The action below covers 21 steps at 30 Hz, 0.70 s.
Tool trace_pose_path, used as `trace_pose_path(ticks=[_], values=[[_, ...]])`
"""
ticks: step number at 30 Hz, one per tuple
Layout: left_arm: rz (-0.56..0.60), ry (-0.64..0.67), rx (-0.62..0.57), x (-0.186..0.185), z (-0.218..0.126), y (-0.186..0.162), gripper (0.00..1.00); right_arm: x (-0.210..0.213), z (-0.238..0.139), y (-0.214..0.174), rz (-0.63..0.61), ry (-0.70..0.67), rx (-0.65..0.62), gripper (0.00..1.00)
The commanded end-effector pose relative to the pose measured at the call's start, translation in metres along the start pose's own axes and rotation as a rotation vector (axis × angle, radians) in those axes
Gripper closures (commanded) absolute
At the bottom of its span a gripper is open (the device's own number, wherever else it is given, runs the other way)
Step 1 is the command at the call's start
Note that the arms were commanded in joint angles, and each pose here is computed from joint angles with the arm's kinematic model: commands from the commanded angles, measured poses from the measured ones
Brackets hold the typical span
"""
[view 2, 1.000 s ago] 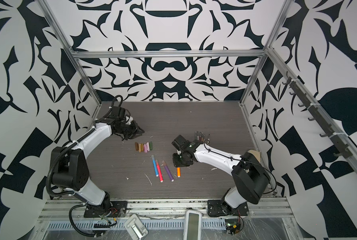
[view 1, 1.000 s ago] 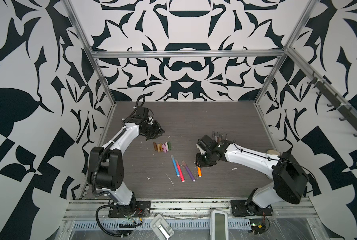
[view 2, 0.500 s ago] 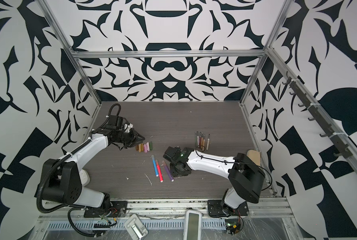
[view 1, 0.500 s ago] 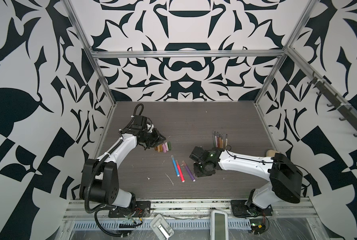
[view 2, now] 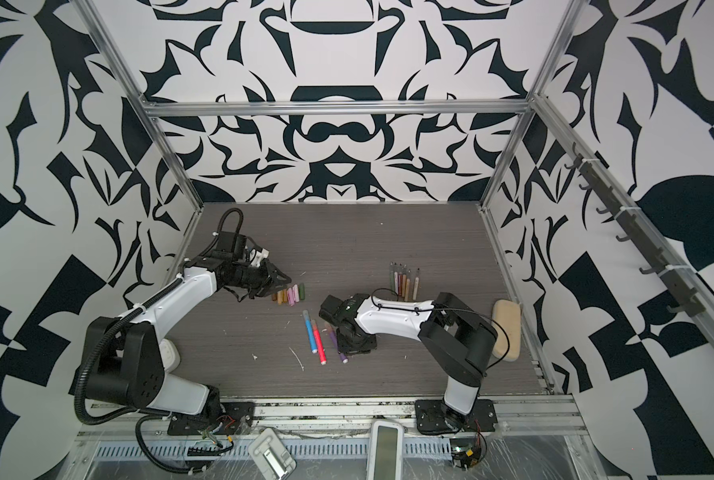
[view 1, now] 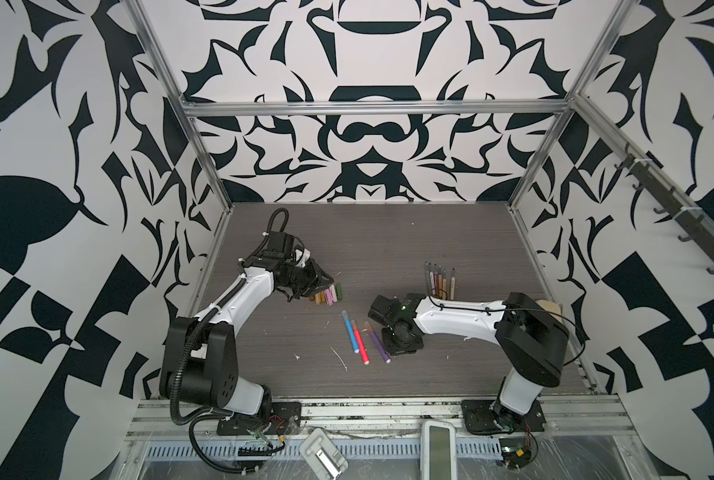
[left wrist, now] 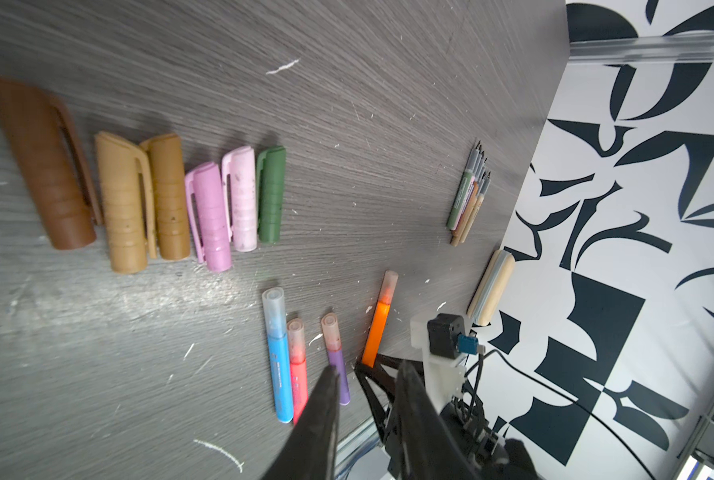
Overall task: Open the pen caps
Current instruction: 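Lift the orange highlighter toward the left gripper while the left gripper approaches its cap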
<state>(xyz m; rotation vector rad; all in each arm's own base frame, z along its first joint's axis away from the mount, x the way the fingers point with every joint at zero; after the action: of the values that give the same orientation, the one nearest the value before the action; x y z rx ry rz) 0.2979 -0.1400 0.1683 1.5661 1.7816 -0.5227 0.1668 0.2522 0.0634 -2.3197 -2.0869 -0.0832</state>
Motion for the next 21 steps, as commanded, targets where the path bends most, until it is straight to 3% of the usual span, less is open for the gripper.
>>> trace_pose_path(ticks=[1,3,10,21], values=[[0.003,-0.005,0.035,0.004,-0.001,-0.01,0.72,-0.007,0.01,0.0,0.029,-0.023,-0.009,0.84],[0.005,-0.027,0.042,0.004,0.003,-0.008,0.7,-0.005,0.005,0.002,0.029,-0.016,-0.022,0.92],[0.031,-0.151,0.082,-0.013,0.013,-0.002,0.56,0.026,-0.068,0.028,-0.097,0.095,-0.161,0.96],[0.036,-0.214,0.078,-0.041,0.016,0.004,0.48,0.063,-0.103,0.03,-0.051,0.407,-0.097,0.96]])
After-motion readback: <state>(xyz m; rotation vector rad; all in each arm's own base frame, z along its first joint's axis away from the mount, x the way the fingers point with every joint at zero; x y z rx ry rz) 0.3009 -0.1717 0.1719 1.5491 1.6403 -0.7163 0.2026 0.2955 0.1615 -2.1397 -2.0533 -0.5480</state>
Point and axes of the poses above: each gripper's point midway between its finger pads, its own z axis out along the fingers, its own x axis along the line the jaws close on, y = z × x, the point moved 5 cm from there along -z, back along the fingers, and after that the axes turned 11 degrees about z, right-handed, at the moved point
